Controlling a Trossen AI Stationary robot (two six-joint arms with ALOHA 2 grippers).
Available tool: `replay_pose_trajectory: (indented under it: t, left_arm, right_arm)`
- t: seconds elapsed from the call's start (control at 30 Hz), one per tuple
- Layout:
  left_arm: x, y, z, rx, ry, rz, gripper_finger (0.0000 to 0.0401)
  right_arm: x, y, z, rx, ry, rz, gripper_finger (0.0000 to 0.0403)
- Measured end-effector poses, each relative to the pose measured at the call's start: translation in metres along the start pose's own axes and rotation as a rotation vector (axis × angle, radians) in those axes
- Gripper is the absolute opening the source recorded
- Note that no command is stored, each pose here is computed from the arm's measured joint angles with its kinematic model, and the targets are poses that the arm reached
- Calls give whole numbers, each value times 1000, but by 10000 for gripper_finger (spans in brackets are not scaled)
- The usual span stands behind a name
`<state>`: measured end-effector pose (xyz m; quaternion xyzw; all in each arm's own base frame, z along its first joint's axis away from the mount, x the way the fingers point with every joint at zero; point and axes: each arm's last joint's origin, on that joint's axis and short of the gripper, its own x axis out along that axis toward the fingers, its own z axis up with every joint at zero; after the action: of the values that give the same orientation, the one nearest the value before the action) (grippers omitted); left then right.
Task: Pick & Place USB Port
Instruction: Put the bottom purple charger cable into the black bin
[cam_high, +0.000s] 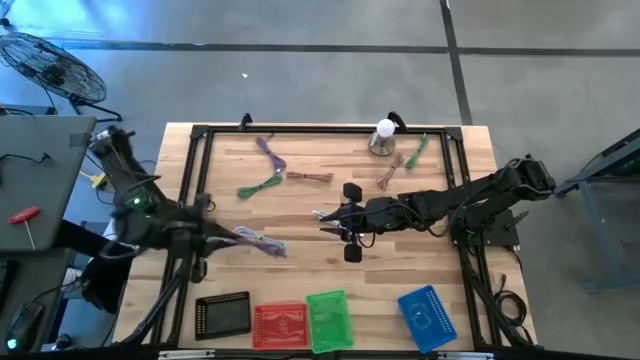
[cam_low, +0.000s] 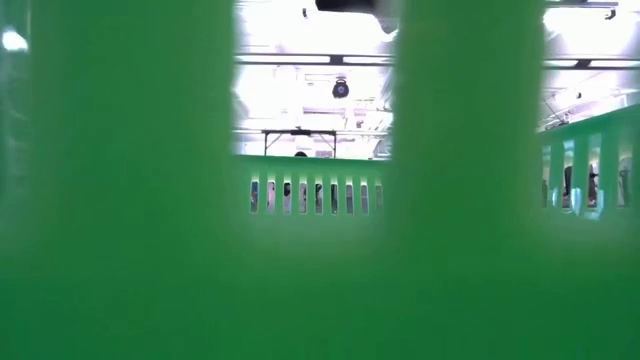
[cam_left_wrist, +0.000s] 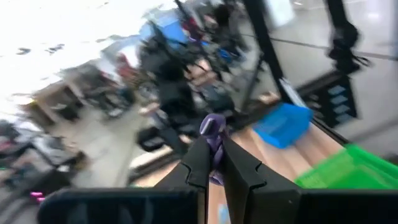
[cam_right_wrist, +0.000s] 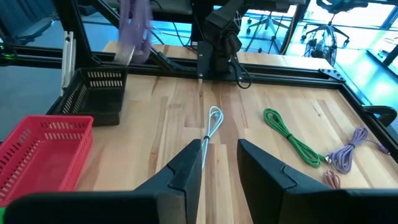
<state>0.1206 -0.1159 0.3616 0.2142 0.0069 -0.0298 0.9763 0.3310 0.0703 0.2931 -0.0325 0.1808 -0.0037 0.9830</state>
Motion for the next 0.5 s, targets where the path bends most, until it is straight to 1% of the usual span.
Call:
replay_pose_trajectory:
  t: [0.07, 0.13, 0.2, 0.23, 0.27, 0.37, 0.5]
  left_arm:
    - [12, 0, -11, -15, 57, -74, 15]
    - [24, -2, -24, -44, 157, -122, 15]
    - [28, -2, -34, -101, 293, -174, 15]
    - [29, -2, -35, -151, 353, -190, 15]
    - [29, -2, -34, -199, 409, -201, 15]
    - [25, -5, -27, -291, 587, -255, 15]
    - [19, -14, 1, -406, 687, -354, 15]
  right_arm:
    - [0, 0, 0, 0, 0, 0, 94]
    - [0, 0, 0, -1, 1, 0, 94]
    - [0, 0, 0, -2, 1, 0, 94]
    - [0, 0, 0, -2, 1, 0, 94]
    - [0, 0, 0, -3, 1, 0, 94]
    - [0, 0, -2, -7, 18, -1, 94]
    - [0, -1, -4, -12, 34, -28, 94]
